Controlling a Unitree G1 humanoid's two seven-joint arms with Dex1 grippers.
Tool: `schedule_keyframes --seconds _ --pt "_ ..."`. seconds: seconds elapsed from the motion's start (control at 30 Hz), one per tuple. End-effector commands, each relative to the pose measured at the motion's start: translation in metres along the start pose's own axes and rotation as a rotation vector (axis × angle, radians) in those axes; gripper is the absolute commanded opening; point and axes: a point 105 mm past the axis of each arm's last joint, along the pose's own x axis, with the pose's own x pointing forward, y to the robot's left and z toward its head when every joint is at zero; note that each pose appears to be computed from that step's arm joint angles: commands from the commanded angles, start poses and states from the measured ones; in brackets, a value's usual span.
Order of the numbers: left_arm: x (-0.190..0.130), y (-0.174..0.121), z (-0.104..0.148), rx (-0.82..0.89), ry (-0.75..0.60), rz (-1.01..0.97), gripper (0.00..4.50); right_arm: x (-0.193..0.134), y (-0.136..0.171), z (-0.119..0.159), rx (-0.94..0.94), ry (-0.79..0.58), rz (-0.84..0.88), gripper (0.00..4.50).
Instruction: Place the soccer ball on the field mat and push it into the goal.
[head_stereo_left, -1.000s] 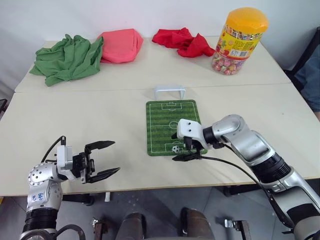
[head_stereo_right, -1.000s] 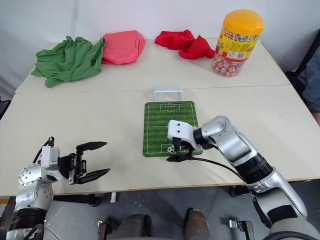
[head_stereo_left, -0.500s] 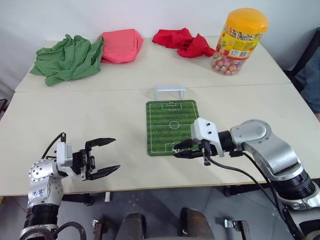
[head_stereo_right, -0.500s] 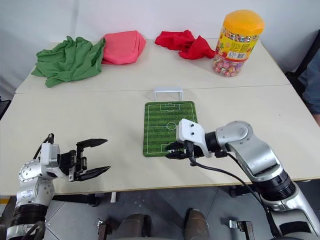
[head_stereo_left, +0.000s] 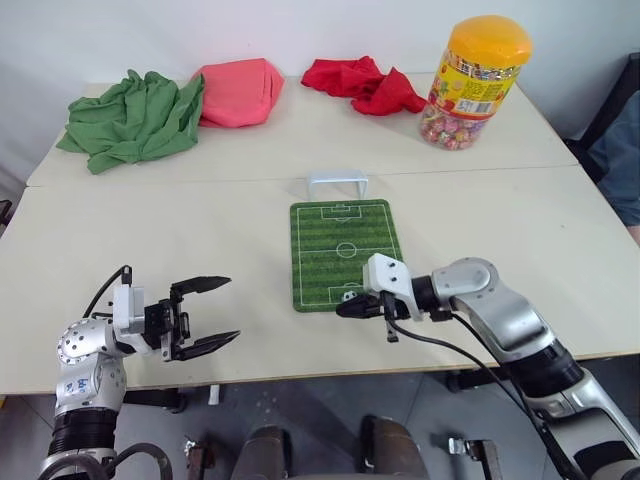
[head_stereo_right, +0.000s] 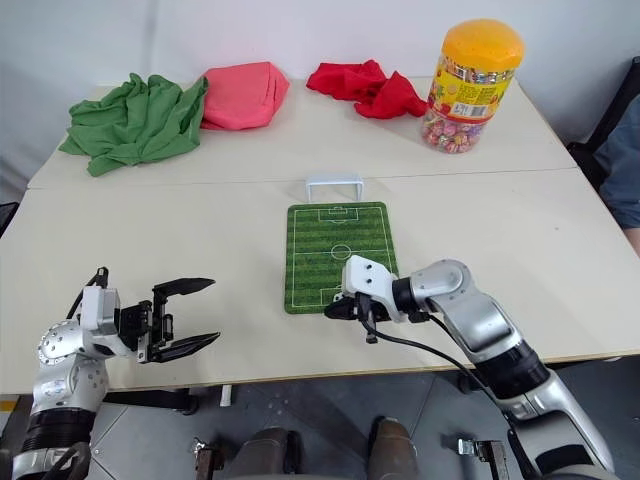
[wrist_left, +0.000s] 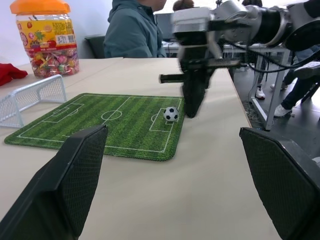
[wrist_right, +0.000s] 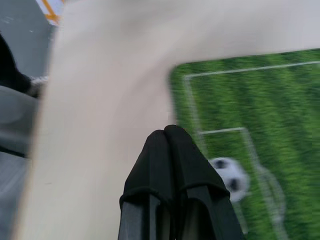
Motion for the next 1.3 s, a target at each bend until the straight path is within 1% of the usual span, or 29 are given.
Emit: schedule_keyframes --seconds 0.03,0.1,0.13,0.17,0.2,0.23,0.27,0.37,0.43,0.5,0.63,0.77,0.87,0.97,1.03,1.13,1.23,1.3 --pt "-0.005 0.000 0.008 0.031 -0.004 0.021 4.50 -0.003 -0.025 0.000 -0.054 0.030 -0.090 0.04" --pt "-0.005 0.001 0.008 0.034 -0.001 0.027 4.50 -0.011 -0.054 0.005 -0.090 0.039 -0.225 0.04" --pt "-0.006 0.002 0.008 0.037 -0.001 0.033 4.50 -0.016 -0.067 0.013 -0.118 0.016 -0.298 0.04" --pt "-0.006 0.003 0.008 0.039 -0.001 0.037 4.50 -0.021 -0.077 0.025 -0.148 -0.032 -0.356 0.04" --pt "-0.006 0.004 0.008 0.040 -0.001 0.042 4.50 -0.025 -0.083 0.046 -0.165 -0.120 -0.407 0.04" --pt "-0.006 0.004 0.008 0.040 -0.001 0.044 4.50 -0.029 -0.085 0.064 -0.184 -0.204 -0.437 0.04" --pt "-0.006 0.004 0.008 0.040 -0.002 0.044 4.50 -0.032 -0.085 0.075 -0.194 -0.256 -0.453 0.04" --pt "-0.004 0.005 0.007 0.035 -0.007 0.043 4.50 -0.037 -0.065 0.089 -0.211 -0.310 -0.378 0.04" --pt "-0.001 0.006 0.006 0.033 -0.010 0.041 4.50 -0.042 -0.052 0.087 -0.221 -0.296 -0.331 0.04" --pt "0.001 0.007 0.005 0.027 -0.010 0.041 4.50 -0.049 -0.049 0.076 -0.210 -0.250 -0.327 0.04" --pt "0.003 0.010 -0.002 -0.016 0.021 0.043 4.50 -0.069 -0.049 0.045 -0.174 -0.115 -0.331 0.04" --pt "0.003 0.016 -0.010 -0.080 0.073 0.080 4.50 -0.095 -0.052 0.017 -0.100 -0.008 -0.381 0.04" --pt "0.001 0.027 -0.015 -0.092 0.110 0.160 4.50 -0.113 -0.043 0.001 -0.017 0.007 -0.356 0.61" --pt "0.001 0.032 -0.012 -0.055 0.101 0.180 4.50 -0.126 -0.031 -0.011 0.045 -0.028 -0.299 1.66" --pt "-0.004 0.034 -0.013 -0.063 0.114 0.176 4.50 -0.140 -0.021 -0.029 0.067 -0.065 -0.272 2.35" --pt "-0.015 0.036 -0.013 -0.065 0.134 0.173 4.50 -0.158 -0.019 -0.048 0.076 -0.089 -0.293 3.45" --pt "-0.023 0.037 -0.010 -0.071 0.137 0.175 4.50 -0.167 -0.019 -0.049 0.090 -0.191 -0.284 4.47" --pt "-0.032 0.040 -0.013 -0.083 0.168 0.199 4.50 -0.172 -0.018 -0.062 0.076 -0.126 -0.287 4.47"
